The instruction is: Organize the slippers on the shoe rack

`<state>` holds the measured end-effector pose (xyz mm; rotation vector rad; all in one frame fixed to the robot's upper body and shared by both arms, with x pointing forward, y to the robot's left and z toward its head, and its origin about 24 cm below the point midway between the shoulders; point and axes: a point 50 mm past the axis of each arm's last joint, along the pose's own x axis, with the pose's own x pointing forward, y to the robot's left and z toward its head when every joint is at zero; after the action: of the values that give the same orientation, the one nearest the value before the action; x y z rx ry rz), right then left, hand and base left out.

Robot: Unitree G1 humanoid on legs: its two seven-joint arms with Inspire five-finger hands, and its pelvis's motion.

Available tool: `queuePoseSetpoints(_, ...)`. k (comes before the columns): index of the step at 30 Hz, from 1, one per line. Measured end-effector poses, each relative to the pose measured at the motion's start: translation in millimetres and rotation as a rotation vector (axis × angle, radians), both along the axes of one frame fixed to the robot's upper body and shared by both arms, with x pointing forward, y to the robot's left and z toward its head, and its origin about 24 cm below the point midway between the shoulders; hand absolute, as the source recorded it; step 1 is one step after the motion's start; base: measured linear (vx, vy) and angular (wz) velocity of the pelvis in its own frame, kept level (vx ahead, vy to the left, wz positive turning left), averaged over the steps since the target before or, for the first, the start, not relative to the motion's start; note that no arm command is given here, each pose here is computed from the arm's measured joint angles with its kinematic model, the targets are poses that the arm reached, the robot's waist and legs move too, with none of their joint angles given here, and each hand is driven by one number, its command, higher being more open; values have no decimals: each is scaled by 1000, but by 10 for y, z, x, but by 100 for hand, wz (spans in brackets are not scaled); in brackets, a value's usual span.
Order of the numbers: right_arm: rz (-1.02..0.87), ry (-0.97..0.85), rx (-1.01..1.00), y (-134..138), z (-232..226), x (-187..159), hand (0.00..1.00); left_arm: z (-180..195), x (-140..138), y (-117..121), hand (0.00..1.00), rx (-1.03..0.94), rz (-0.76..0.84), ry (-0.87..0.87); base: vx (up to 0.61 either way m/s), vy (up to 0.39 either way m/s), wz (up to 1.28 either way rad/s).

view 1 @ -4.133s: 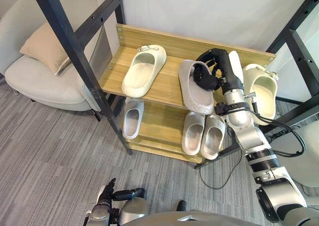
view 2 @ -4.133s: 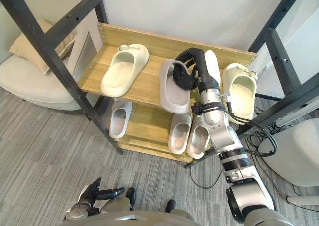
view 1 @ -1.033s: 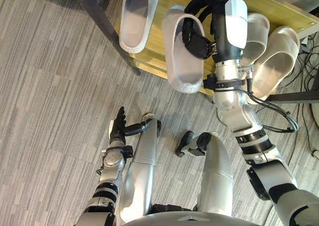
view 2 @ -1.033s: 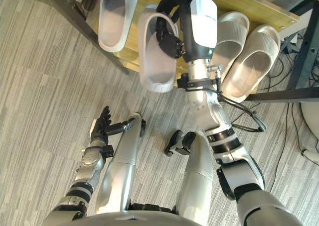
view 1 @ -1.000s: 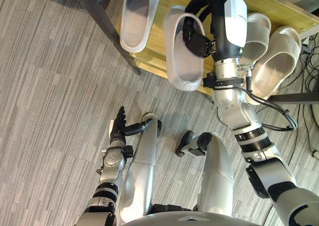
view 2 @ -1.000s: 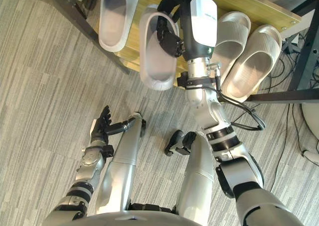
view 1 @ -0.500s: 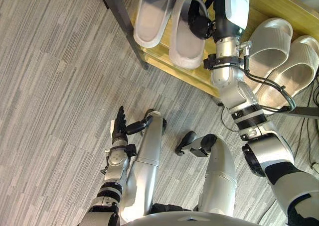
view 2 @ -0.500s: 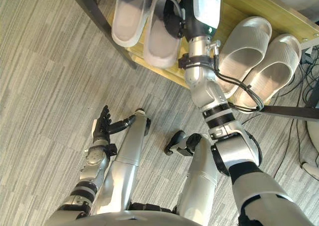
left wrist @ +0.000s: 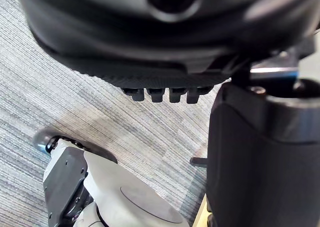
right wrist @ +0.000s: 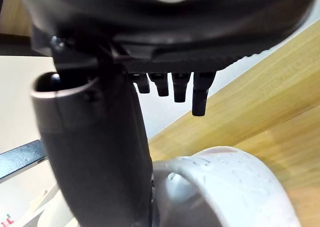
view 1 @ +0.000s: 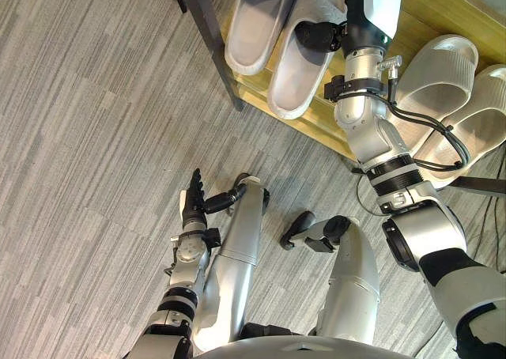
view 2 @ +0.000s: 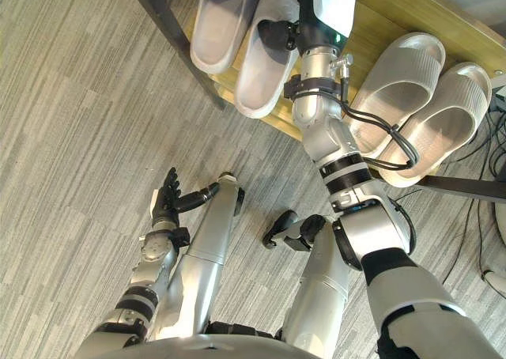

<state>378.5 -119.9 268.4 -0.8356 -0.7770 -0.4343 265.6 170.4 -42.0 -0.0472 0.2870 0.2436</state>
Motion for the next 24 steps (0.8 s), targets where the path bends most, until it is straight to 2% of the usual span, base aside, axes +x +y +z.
queuePoseSetpoints(18,100,81,99,62,-443,-192,100,-108,-64,64,100,6,18,74,3,20,-4)
queuePoseSetpoints(24,224,53,318,162,-632,-537,100,-150,-108,119,100,6,37,102,0,0,0)
